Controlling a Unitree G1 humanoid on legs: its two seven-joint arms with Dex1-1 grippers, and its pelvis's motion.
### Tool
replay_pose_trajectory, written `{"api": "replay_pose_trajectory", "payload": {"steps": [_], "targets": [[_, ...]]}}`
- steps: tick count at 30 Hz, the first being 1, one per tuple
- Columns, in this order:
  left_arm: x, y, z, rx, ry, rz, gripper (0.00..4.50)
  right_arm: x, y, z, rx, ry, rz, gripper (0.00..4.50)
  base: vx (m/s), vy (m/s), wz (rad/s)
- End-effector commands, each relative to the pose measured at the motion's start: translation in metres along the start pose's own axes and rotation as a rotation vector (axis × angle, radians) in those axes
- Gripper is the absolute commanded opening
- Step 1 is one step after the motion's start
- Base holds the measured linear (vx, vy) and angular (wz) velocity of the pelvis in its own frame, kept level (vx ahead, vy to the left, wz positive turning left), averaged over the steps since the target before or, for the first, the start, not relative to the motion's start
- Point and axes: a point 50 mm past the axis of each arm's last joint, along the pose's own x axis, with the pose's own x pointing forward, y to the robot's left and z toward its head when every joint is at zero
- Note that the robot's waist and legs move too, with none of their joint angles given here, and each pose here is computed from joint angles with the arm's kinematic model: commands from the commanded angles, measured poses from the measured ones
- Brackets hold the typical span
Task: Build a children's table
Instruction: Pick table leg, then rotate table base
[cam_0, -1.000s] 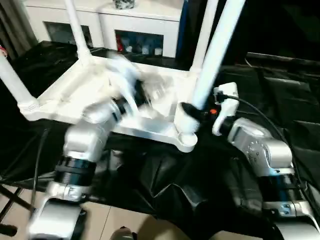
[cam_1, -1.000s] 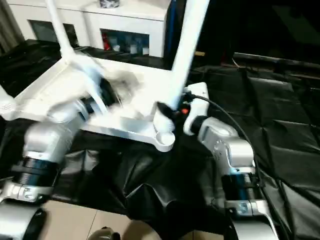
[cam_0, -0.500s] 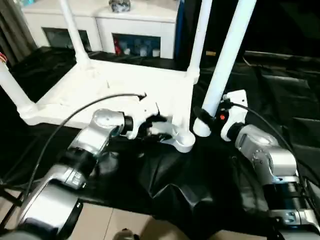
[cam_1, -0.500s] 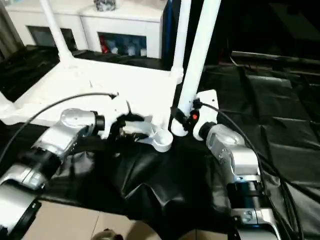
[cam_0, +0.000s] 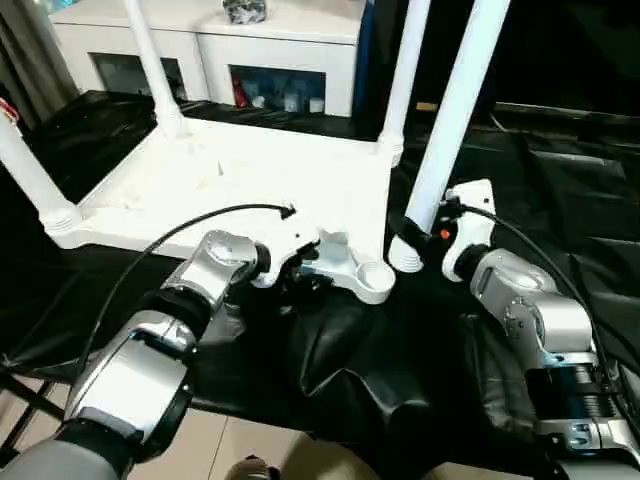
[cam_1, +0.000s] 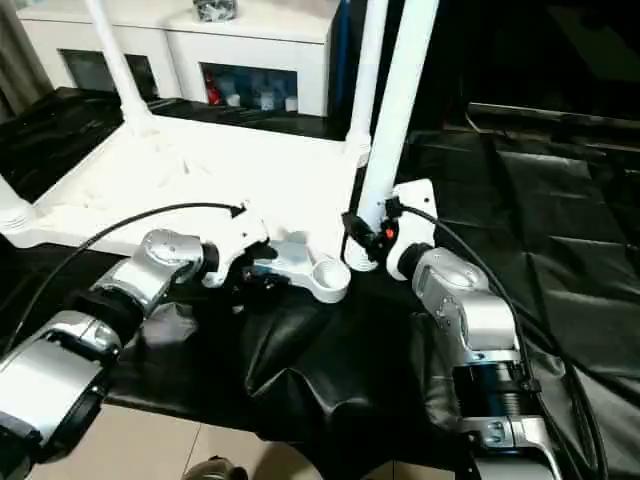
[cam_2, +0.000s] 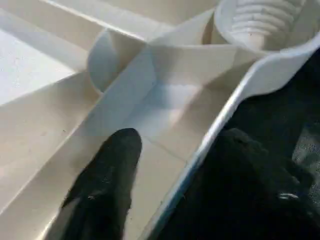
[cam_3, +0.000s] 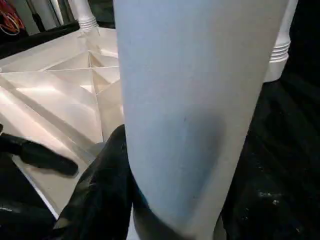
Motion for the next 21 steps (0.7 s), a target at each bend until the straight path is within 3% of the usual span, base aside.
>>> {"api": "replay_pose_trajectory", "payload": {"steps": [1, 2, 11, 21], "targets": [[-0.001, 0.003, 0.008, 0.035, 0.007, -0.026, 2.42, 0.001, 0.001, 0.008, -0.024, -0.027, 0.007, 1.89, 0.000, 0.000, 0.00], [-0.001, 0.002, 0.008, 0.040, 0.016, -0.050, 2.19, 0.001, 0.001, 0.008, -0.027, -0.025, 0.009, 1.89, 0.000, 0.000, 0.00], [-0.006, -0.007, 0.012, 0.068, 0.135, -0.332, 1.55, 0.001, -0.001, 0.009, -0.058, -0.019, 0.009, 1.89, 0.000, 0.000, 0.00], [-0.008, -0.009, 0.004, 0.064, 0.254, -0.388, 0.81, 0.004, -0.001, 0.011, -0.111, -0.011, 0.019, 1.89, 0.000, 0.000, 0.00]]}}
